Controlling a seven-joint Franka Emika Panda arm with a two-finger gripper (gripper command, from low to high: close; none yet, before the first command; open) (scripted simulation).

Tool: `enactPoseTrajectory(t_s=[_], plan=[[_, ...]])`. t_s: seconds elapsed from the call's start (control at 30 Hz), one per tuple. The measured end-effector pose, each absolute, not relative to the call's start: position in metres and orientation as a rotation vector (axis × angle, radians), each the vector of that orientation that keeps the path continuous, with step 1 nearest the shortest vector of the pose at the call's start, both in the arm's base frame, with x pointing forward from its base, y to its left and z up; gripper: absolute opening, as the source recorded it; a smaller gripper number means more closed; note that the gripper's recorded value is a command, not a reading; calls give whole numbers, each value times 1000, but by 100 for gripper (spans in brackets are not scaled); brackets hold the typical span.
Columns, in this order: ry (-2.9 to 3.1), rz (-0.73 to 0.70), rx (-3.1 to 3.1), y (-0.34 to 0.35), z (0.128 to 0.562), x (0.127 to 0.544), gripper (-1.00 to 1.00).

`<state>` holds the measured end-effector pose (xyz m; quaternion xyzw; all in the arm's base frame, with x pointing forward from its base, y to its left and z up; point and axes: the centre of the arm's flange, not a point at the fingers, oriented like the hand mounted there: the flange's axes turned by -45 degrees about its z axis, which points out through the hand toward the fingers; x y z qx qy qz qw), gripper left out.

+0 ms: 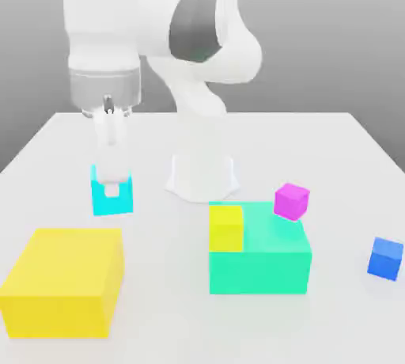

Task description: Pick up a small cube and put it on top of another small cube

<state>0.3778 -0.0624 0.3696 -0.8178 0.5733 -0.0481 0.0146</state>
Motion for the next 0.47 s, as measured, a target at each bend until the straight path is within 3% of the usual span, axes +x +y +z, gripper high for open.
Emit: enactPoseTrajectory(t_s=[0.13,0.33,0.37,0.47], plan=[[1667,-77,-2639,15,370,351,-100],[1664,-2,-2662,38,305,334,-100],[1664,-2,-2663,38,294,333,100],[1664,-2,-2663,38,294,333,100]])
